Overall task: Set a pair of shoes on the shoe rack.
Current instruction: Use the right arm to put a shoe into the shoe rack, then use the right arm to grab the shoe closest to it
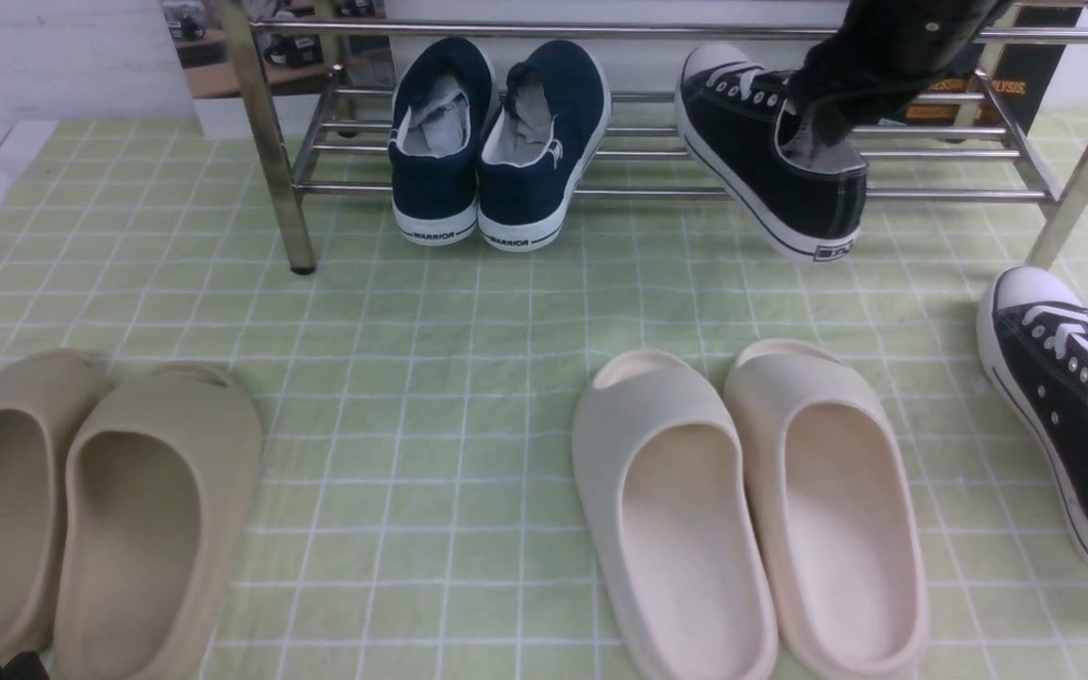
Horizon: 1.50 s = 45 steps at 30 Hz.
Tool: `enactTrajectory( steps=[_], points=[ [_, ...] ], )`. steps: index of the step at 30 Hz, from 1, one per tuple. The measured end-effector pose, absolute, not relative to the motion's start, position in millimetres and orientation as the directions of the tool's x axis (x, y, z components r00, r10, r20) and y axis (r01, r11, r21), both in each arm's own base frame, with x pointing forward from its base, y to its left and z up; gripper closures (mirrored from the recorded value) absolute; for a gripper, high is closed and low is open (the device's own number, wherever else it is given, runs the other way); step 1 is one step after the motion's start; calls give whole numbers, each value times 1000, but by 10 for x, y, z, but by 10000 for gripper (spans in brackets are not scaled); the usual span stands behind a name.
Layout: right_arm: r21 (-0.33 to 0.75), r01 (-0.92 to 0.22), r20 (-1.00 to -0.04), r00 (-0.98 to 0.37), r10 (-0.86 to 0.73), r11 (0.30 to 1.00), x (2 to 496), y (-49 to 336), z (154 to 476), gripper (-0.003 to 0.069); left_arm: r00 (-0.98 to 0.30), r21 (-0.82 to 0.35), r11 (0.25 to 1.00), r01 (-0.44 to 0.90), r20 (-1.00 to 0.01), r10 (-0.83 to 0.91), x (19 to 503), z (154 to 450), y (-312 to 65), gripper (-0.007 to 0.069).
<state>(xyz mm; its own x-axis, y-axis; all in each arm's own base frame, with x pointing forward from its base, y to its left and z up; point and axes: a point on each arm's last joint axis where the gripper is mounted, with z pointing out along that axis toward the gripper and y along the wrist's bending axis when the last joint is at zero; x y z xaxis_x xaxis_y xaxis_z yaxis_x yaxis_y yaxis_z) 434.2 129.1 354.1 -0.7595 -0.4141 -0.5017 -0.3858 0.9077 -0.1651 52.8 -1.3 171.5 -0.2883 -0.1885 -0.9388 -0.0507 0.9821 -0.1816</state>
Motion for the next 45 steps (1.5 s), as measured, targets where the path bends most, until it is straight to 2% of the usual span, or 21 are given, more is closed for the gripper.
enactTrajectory(
  steps=[4,5,6,7,8,10,11,12,14,18,29,31,36,38,40,41,42,45],
  points=[
    [-163,-398,-429,-795,-428,903,4221,1247,3389,372,-288,-182,982,-51,-939,-188,528,1715,-13,470],
    [-161,-399,-429,-795,-428,903,4219,1247,3369,380,-288,-182,982,-51,-939,-188,528,1715,-13,470],
    [-158,-407,-374,-818,-436,900,4200,1239,3219,460,-288,-182,982,-51,-939,-188,528,1715,-13,466],
    [-157,-408,-369,-820,-437,899,4198,1238,3200,469,-288,-182,982,-51,-939,-188,528,1715,-13,466],
    [-151,-417,-318,-838,-443,896,4188,1235,3021,530,-288,-182,982,-51,-939,-188,528,1715,-13,463],
    [-149,-420,-317,-837,-445,895,4229,1251,2834,623,-288,-182,982,-51,-939,-188,528,1715,-13,461],
    [-148,-414,-334,-834,-440,898,4266,1264,2758,646,-288,-182,982,-51,-939,-188,528,1715,-13,461],
    [-148,-414,-332,-835,-440,898,4264,1264,2751,650,-288,-182,982,-51,-939,-188,528,1715,-13,461],
    [-146,-393,-396,-818,-418,908,4398,1309,2585,662,-288,-182,982,-51,-939,-188,528,1715,-13,459],
    [-130,-367,-429,-817,-386,921,4479,1347,2450,664,-288,-182,982,-51,-939,-188,528,1715,-13,456],
    [-97,-357,-473,-805,-358,929,4495,1430,2502,662,-288,-182,982,-51,-939,-188,528,1715,-13,443],
    [-97,-354,-466,-809,-357,930,4493,1427,2574,660,-288,-182,982,-51,-939,-188,528,1715,-13,442],
    [-120,-404,-373,-828,-418,907,4266,1344,2967,657,-288,-182,982,-51,-939,-188,528,1715,-13,439],
    [-126,-416,-370,-823,-431,901,4196,1320,3078,655,-288,-182,982,-51,-939,-188,528,1715,-13,439],
    [-138,-423,-409,-799,-441,895,3981,1216,3397,655,-288,-182,982,-51,-939,-188,528,1715,-13,435],
    [-136,-423,-404,-802,-440,896,3980,1211,3380,655,-288,-182,982,-51,-939,-188,528,1715,-13,435],
    [-132,-410,-422,-801,-425,903,3766,1094,3548,655,-288,-182,982,-51,-939,-188,528,1715,-13,432],
    [-115,-374,-412,-825,-387,920,3520,934,3605,655,-288,-182,982,-51,-939,-188,528,1715,-13,429]
  ],
)
